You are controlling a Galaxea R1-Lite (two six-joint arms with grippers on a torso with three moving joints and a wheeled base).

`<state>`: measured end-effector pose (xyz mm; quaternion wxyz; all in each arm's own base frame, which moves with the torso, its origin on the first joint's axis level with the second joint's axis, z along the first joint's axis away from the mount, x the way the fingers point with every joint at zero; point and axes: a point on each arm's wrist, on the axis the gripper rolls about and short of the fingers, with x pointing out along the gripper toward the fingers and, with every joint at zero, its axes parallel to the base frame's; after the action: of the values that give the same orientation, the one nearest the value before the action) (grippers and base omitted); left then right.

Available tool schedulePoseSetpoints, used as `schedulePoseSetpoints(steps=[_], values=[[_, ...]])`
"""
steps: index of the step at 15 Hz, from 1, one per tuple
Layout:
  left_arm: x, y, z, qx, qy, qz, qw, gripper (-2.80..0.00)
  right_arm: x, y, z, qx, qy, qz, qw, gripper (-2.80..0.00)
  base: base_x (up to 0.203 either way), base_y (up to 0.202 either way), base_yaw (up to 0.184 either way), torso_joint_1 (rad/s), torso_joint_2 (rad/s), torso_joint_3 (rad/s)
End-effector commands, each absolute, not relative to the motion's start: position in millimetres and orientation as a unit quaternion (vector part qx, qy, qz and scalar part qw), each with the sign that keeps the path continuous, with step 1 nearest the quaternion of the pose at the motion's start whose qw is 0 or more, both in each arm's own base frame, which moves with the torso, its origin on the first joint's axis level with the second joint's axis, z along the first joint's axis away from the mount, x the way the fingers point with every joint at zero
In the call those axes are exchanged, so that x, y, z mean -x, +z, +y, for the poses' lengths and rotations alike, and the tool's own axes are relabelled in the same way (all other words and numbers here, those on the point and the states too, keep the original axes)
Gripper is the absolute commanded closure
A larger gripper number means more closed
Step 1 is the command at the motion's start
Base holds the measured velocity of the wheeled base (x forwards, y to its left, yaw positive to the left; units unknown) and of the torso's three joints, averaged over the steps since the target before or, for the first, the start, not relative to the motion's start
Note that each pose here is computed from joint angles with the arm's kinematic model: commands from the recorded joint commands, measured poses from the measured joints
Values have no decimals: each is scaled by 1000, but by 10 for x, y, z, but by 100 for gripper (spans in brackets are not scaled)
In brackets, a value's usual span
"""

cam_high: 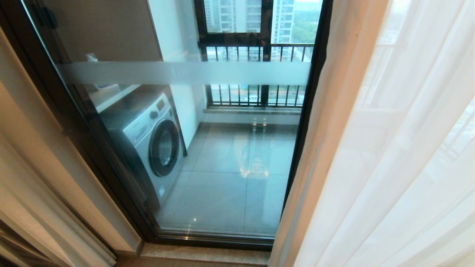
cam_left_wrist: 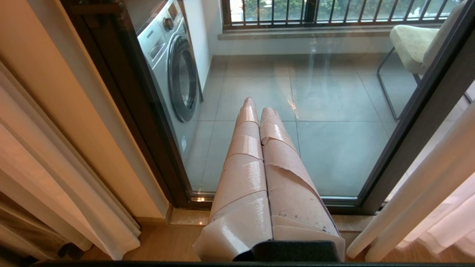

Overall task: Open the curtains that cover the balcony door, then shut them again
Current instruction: Close the inner curtains on both sides

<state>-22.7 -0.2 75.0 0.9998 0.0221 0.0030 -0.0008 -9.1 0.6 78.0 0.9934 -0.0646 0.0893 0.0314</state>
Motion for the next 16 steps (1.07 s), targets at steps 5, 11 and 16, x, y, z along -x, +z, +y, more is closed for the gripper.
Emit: schedulePoseSetpoints(steps=[5, 11, 16], values=[[227, 750, -3, -22, 0, 3, 1000, 0, 228, 752, 11, 59, 31, 0, 998, 0, 0, 0, 0, 0, 0, 0], [227, 750, -2, -22, -1, 3, 1000, 0, 228, 753, 11, 55, 31, -1, 998, 0, 0, 0, 0, 0, 0, 0], [227, 750, -3, -22, 0, 3, 1000, 0, 228, 753, 11, 54, 31, -1, 998, 0, 0, 0, 0, 0, 0, 0]])
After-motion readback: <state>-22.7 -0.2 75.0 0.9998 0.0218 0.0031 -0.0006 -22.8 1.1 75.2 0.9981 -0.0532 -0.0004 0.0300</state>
